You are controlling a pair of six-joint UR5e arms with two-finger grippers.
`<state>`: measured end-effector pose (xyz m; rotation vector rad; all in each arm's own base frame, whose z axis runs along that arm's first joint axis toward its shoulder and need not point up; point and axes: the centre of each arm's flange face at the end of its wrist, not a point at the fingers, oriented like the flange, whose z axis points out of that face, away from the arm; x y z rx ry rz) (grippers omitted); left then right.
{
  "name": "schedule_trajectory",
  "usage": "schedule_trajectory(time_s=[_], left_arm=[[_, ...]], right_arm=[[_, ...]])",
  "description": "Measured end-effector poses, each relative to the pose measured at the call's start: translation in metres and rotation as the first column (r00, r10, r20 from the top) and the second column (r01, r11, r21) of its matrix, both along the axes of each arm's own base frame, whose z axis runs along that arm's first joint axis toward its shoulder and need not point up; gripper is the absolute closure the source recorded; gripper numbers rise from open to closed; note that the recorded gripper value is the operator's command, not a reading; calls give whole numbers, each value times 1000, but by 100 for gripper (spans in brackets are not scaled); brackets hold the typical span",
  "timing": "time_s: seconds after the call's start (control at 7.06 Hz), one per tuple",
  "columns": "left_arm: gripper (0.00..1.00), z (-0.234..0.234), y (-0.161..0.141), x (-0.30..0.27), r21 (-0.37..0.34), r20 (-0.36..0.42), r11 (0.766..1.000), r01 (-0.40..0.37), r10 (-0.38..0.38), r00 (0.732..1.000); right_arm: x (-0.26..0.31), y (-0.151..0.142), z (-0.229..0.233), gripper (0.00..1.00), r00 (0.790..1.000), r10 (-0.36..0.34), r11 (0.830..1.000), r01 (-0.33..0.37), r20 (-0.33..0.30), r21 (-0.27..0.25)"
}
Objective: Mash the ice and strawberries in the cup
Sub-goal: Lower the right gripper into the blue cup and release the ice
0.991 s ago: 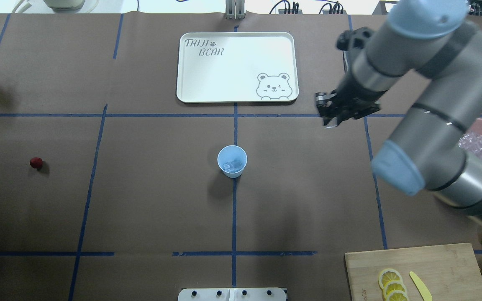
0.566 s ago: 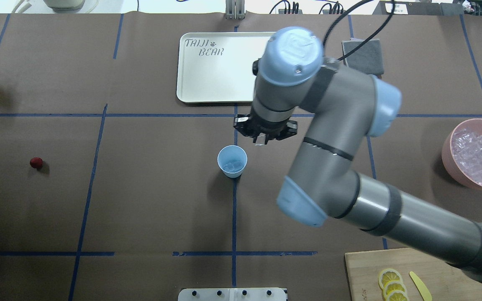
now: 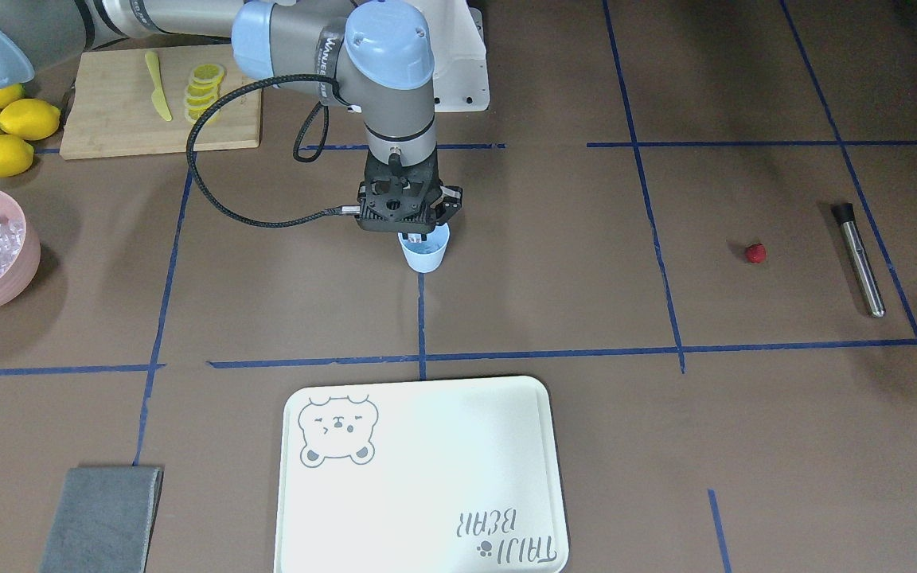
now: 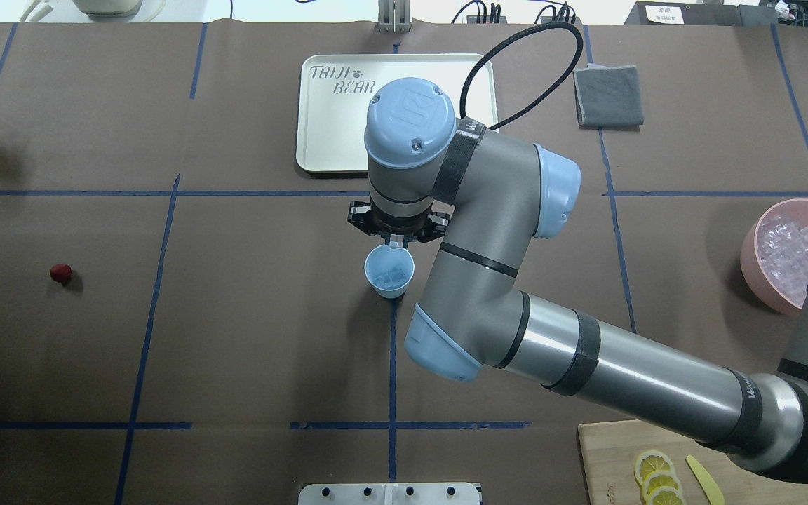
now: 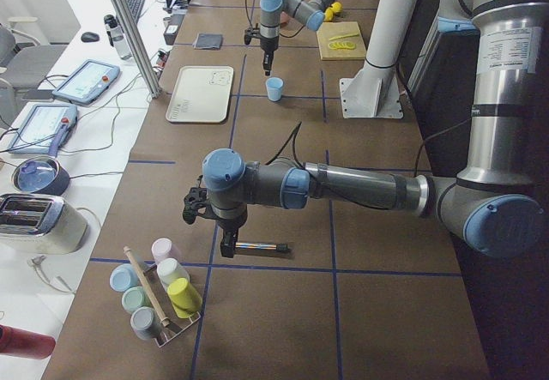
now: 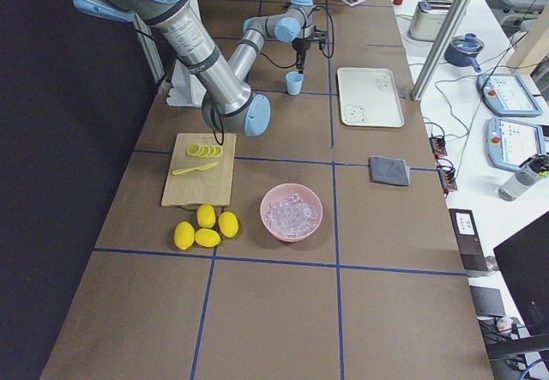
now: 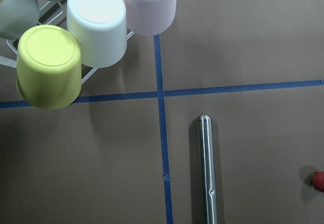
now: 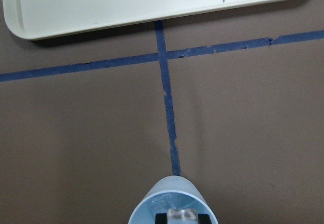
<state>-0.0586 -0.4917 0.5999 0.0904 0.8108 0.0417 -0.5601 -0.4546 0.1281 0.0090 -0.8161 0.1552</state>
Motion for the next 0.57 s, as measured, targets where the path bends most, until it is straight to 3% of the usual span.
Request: schedule_trajectory(time_s=[0.28, 0.42, 0.57], left_arm=[[0, 0, 0, 0, 0, 0, 1000, 0, 0, 1000], [0, 0, 0, 0, 0, 0, 1000, 0, 0, 1000], [0, 0, 0, 0, 0, 0, 1000, 0, 0, 1000]], right_arm=[[-10, 5, -1, 94, 1000, -11, 1000, 11, -3, -2], [-12, 7, -1, 79, 1000, -15, 1000, 15, -3, -2], [-14, 8, -2, 72, 1000, -18, 1000, 18, -4, -2]])
